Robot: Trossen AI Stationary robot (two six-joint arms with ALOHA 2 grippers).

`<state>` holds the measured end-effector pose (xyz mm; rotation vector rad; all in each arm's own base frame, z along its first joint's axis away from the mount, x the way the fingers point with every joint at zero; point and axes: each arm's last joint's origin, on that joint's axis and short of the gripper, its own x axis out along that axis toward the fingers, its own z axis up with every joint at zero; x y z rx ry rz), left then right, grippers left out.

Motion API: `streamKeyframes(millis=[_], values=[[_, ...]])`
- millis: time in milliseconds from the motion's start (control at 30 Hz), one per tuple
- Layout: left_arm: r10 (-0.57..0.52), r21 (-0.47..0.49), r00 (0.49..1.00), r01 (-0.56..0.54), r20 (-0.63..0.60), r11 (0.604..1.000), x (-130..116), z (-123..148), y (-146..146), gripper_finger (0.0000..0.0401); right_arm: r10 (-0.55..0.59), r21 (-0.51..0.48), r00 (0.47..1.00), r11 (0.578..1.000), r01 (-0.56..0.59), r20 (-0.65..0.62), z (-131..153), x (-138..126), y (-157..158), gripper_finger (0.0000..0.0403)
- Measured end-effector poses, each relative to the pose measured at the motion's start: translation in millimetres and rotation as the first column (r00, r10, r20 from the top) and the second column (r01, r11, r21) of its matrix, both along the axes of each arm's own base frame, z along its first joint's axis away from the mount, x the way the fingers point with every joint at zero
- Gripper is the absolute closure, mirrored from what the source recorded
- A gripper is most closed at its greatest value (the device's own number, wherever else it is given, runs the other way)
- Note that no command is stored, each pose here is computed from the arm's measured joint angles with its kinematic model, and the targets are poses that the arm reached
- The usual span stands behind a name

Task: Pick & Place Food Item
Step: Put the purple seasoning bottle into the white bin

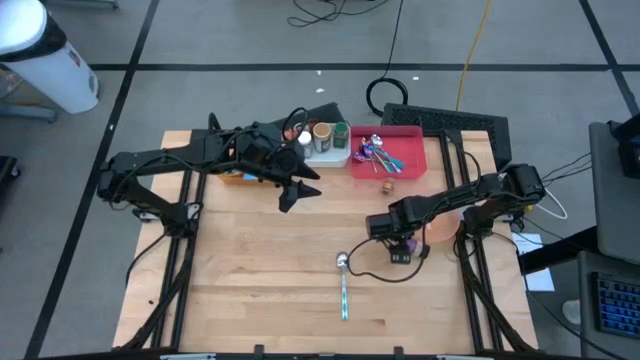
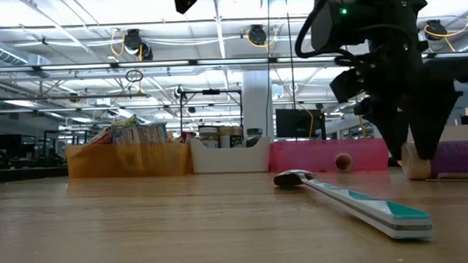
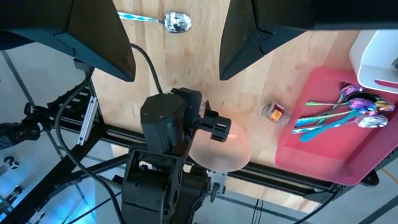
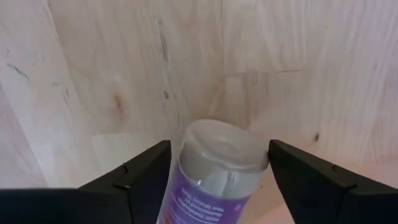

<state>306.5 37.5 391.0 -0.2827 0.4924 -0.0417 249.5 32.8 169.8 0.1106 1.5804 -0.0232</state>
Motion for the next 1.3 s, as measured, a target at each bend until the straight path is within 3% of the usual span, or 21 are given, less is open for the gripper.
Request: streamKeyframes(millis=[367, 833, 1000, 1200, 1300], values=[[-0.001, 0.003, 1.000, 0.001, 0.000, 1.000, 0, 0, 0, 0.0160, -0.007, 0.055, 1.000, 0.998, 0.006, 0.014, 2, 2, 2, 0.0225], [-0.002, 0.007, 1.000, 0.002, 0.000, 1.000, 0, 0, 0, 0.0160, -0.024, 0.065, 0.998, 0.998, 0.020, 0.054, 2, 6, 3, 0.0219], [-0.002, 0.007, 1.000, 0.002, 0.000, 1.000, 0, 0, 0, 0.0160, -0.077, 0.174, 0.995, 0.983, 0.065, 0.065, 6, 7, 2, 0.0206], [-0.002, 0.007, 1.000, 0.002, 0.000, 1.000, 0, 0, 0, 0.0160, -0.159, 0.223, 0.972, 0.968, 0.119, 0.173, 35, 10, -9, 0.0174], [-0.002, 0.007, 1.000, 0.002, 0.000, 1.000, 0, 0, 0, 0.0160, -0.163, 0.260, 0.952, 0.961, 0.094, 0.258, 56, 8, -16, 0.0163]])
